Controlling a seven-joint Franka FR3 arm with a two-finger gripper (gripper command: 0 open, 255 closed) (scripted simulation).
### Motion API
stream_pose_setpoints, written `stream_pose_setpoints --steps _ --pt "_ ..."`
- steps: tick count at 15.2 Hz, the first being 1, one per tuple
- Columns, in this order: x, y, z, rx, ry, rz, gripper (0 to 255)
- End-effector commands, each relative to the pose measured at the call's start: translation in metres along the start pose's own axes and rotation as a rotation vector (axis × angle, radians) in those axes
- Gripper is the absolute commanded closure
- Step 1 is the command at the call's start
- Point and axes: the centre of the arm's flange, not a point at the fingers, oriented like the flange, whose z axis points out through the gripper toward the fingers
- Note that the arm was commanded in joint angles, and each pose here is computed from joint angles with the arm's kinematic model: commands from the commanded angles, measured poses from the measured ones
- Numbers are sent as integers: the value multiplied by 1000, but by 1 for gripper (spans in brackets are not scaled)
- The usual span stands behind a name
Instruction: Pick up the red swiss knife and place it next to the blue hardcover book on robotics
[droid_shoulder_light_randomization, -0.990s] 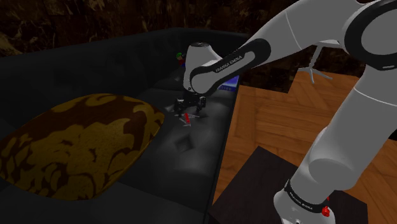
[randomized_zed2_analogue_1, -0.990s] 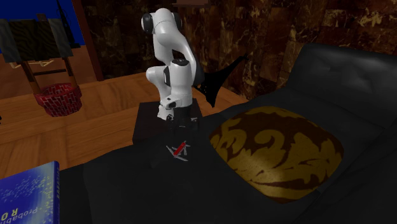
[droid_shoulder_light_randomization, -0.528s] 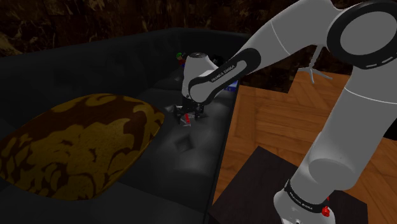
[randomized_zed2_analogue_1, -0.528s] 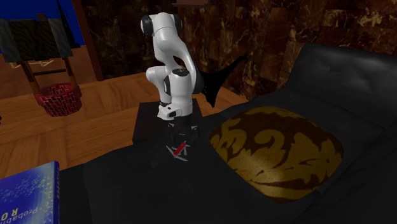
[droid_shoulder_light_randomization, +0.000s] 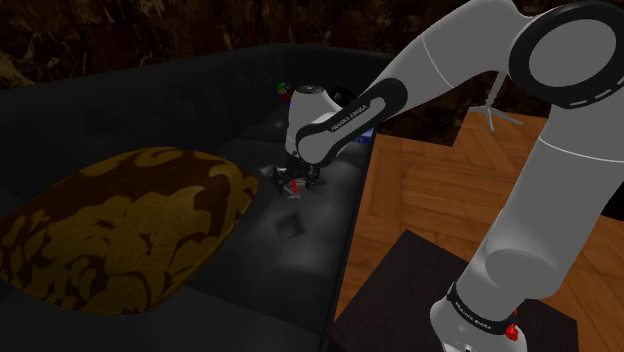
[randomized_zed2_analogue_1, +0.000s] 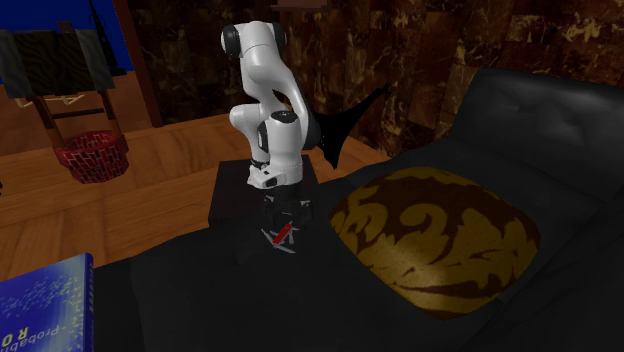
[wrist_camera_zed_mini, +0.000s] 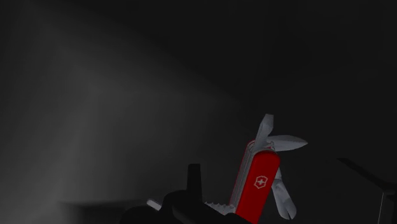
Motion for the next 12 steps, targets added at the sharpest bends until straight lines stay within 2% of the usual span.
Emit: stream_pose_setpoints --steps 1,10,12 --pt "0 0 0 0 0 0 255" --pt "0 0 0 0 0 0 255" --pt "2 0 -10 0 0 0 255"
